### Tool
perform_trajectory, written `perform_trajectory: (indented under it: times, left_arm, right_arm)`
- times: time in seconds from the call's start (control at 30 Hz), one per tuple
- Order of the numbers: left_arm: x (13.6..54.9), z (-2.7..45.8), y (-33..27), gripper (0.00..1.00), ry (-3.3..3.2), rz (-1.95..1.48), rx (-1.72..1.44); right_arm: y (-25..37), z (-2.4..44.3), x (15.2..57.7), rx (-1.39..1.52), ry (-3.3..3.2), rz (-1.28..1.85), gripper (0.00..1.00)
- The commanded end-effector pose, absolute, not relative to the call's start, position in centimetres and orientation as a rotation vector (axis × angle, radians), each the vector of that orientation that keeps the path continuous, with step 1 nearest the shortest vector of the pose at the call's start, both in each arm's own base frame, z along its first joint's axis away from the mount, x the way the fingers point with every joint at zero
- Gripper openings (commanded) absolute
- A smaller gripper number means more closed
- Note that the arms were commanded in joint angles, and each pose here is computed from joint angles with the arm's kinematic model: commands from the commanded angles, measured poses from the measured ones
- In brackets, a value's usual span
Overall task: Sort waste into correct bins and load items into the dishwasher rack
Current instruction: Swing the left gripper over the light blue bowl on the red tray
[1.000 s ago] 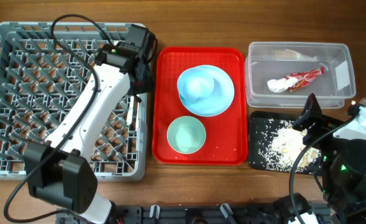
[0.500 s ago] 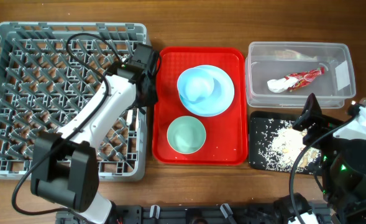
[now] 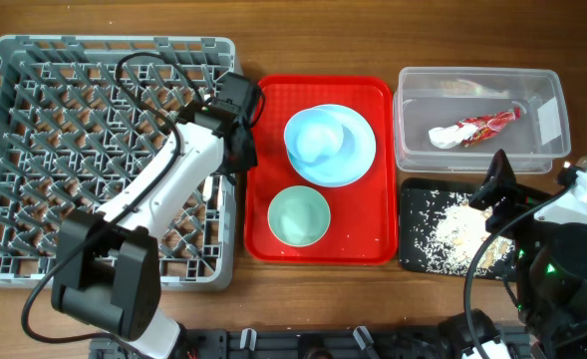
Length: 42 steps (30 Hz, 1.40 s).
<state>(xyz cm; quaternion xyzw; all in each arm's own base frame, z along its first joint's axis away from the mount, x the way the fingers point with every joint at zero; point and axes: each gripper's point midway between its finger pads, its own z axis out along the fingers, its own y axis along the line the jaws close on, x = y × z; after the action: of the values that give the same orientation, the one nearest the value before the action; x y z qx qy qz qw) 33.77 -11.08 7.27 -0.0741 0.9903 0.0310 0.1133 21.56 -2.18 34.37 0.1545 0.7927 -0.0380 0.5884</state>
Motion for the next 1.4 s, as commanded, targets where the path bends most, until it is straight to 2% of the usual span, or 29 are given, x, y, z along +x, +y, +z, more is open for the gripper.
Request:
perform_trajectory:
  times: [0.0, 0.4, 0.53, 0.67, 0.8, 0.93, 1.03, 1.2, 1.37]
  left_arm:
    - [32.6, 6.8, -13.7, 0.29, 2.947, 0.015, -0.117]
    - [32.3, 6.7, -13.6, 0.29, 2.956, 0.028, -0.104]
    - [33.2, 7.5, -13.6, 0.33, 2.922, 0.037, -0.034]
    - [35.4, 13.0, -12.8, 0.37, 2.784, 0.097, -0.060]
    - [37.1, 19.2, -13.2, 0.40, 2.628, 0.016, -0.102]
    - [37.6, 21.9, -12.6, 0.43, 2.537, 0.014, -0.130]
    - [37.4, 21.5, -12.4, 0.43, 2.561, 0.001, -0.137]
    - [36.0, 19.7, -17.5, 0.43, 2.679, -0.318, 0.020]
    - [36.3, 17.6, -20.1, 0.42, 2.703, -0.369, 0.074]
  right_arm:
    - [-2.5, 34.9, 21.4, 0.386, 1.826, -0.090, 1.00]
    - [-2.5, 34.9, 21.4, 0.385, 1.827, -0.090, 1.00]
    - [-2.5, 34.9, 21.4, 0.386, 1.826, -0.091, 1.00]
    - [-2.5, 34.9, 21.4, 0.386, 1.826, -0.090, 1.00]
    - [-2.5, 34.9, 21.4, 0.386, 1.826, -0.090, 1.00]
    - [-2.5, 34.9, 21.4, 0.386, 1.826, -0.090, 1.00]
    - [-2.5, 34.9, 21.4, 0.386, 1.826, -0.090, 1.00]
    - [-2.5, 34.9, 21.4, 0.386, 1.826, -0.091, 1.00]
    - [-2.5, 34.9, 21.4, 0.386, 1.826, -0.090, 1.00]
